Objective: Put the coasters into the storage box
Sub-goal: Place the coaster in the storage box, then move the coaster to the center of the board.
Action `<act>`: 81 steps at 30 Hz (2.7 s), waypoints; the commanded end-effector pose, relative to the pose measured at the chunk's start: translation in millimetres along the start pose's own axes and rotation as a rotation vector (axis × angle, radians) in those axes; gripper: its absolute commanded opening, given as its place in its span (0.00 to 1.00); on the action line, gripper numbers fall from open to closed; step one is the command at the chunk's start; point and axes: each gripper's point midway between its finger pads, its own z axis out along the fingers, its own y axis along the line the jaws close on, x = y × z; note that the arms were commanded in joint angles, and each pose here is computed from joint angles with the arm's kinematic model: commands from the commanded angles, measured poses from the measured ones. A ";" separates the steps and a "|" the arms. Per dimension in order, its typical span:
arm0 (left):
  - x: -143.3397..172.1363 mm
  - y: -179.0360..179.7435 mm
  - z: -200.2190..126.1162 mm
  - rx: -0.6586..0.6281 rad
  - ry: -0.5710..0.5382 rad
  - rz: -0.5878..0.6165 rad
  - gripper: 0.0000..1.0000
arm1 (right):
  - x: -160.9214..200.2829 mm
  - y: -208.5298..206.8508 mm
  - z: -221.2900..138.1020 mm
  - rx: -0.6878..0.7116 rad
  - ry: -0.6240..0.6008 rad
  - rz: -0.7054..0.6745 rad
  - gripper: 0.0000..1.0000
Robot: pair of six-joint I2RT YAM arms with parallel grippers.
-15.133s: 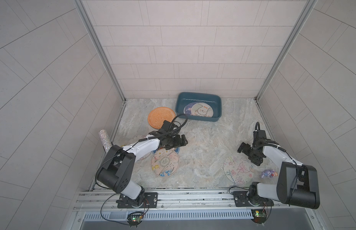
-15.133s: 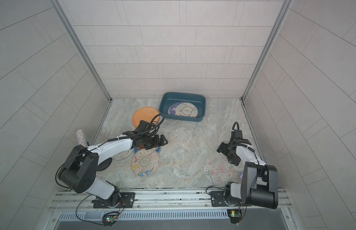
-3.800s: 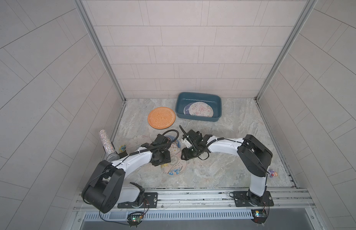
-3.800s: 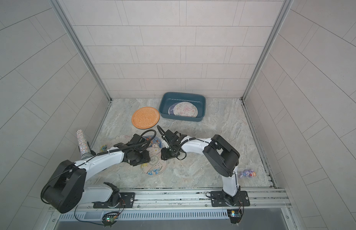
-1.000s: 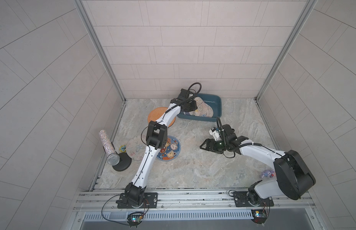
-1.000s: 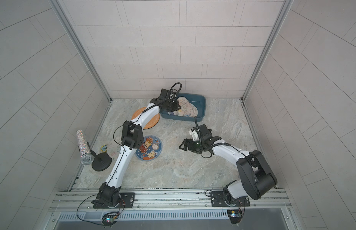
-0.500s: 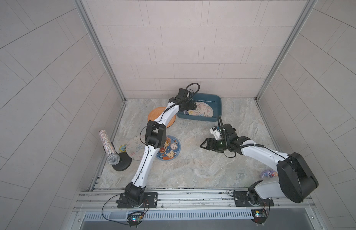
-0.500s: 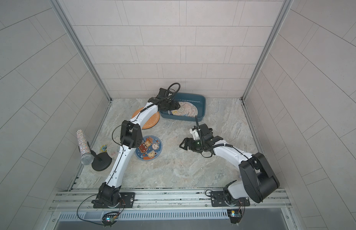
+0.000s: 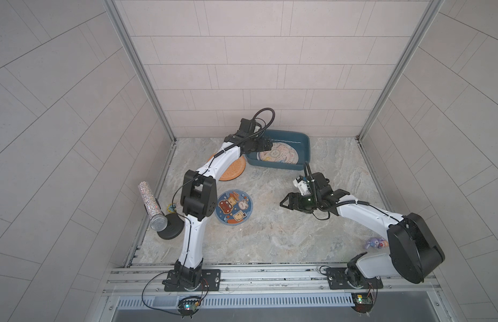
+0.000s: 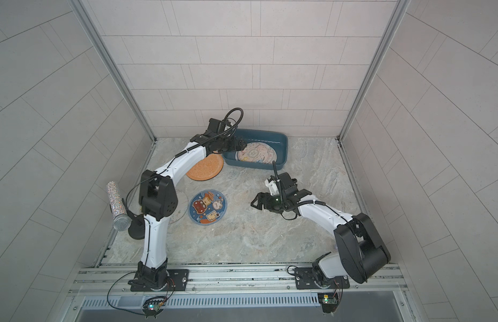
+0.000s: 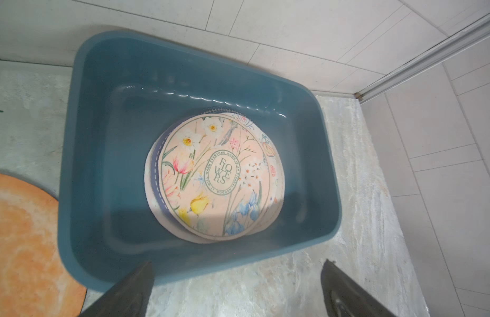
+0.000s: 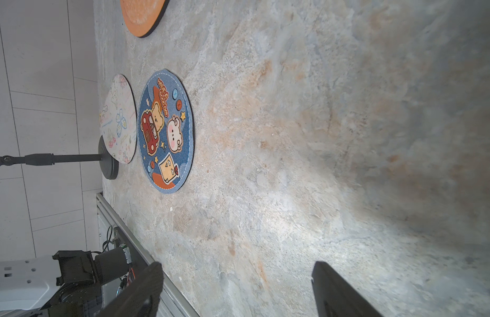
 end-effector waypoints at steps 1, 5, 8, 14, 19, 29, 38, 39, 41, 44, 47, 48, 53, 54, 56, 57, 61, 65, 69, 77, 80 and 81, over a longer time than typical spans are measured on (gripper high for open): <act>11.2 10.1 -24.1 0.002 -0.018 -0.032 1.00 | -2.7 3.4 0.7 0.002 0.012 -0.025 0.88; 43.6 31.9 -52.0 -0.031 0.005 -0.076 1.00 | -1.5 4.3 4.2 0.001 0.025 -0.036 0.88; 68.0 49.0 -71.4 -0.069 0.020 -0.106 1.00 | -0.4 6.5 7.0 -0.002 0.033 -0.046 0.88; 120.1 93.4 -103.5 -0.188 0.099 -0.168 1.00 | 0.2 11.5 9.8 -0.006 0.039 -0.060 0.88; 158.6 134.2 -115.5 -0.266 0.193 -0.220 1.00 | 1.2 13.4 10.8 -0.007 0.041 -0.067 0.88; 186.5 188.3 -115.7 -0.423 0.341 -0.220 0.98 | 2.1 19.8 12.4 -0.012 0.040 -0.076 0.88; 199.4 197.3 -101.9 -0.430 0.398 -0.228 0.96 | 2.3 27.4 18.0 -0.022 0.044 -0.087 0.88; 199.9 198.2 -100.9 -0.433 0.404 -0.225 0.96 | 2.6 28.0 18.6 -0.023 0.044 -0.088 0.88; 203.5 200.3 -97.9 -0.435 0.422 -0.226 0.96 | 2.7 28.6 20.0 -0.024 0.044 -0.086 0.88; 210.6 203.9 -93.8 -0.439 0.447 -0.234 0.95 | 2.9 29.7 20.7 -0.025 0.044 -0.088 0.88; 215.7 206.0 -90.1 -0.440 0.466 -0.239 0.94 | 3.3 29.4 21.0 -0.025 0.045 -0.088 0.88; 217.3 205.9 -88.9 -0.438 0.472 -0.239 0.94 | 3.3 29.7 21.1 -0.025 0.044 -0.090 0.88; 219.7 204.2 -83.6 -0.424 0.483 -0.240 0.93 | 3.0 29.6 21.1 -0.026 0.042 -0.089 0.88; 221.0 204.0 -82.9 -0.424 0.487 -0.238 0.93 | 3.1 29.7 21.4 -0.027 0.042 -0.089 0.88; 222.9 200.8 -80.6 -0.415 0.495 -0.233 0.92 | 3.1 29.9 21.6 -0.028 0.041 -0.089 0.88; 224.3 199.4 -79.6 -0.414 0.500 -0.225 0.92 | 2.8 30.0 21.5 -0.028 0.041 -0.089 0.88; 230.2 193.0 -78.8 -0.414 0.519 -0.208 0.92 | 2.4 30.1 21.1 -0.028 0.038 -0.089 0.88; 235.0 185.6 -79.0 -0.414 0.532 -0.190 0.92 | 2.8 30.3 20.5 -0.028 0.038 -0.091 0.88; 246.1 185.6 -79.7 -0.424 0.569 -0.191 0.92 | 2.9 30.6 19.9 -0.028 0.038 -0.092 0.88; 273.4 168.1 -86.0 -0.396 0.640 -0.226 0.91 | 2.9 29.2 19.5 -0.021 0.035 -0.093 0.88; 282.5 161.6 -89.6 -0.390 0.653 -0.234 0.90 | 2.5 28.8 20.2 -0.019 0.035 -0.095 0.88; 284.8 159.6 -90.4 -0.388 0.655 -0.235 0.90 | 2.4 28.6 20.6 -0.018 0.035 -0.095 0.88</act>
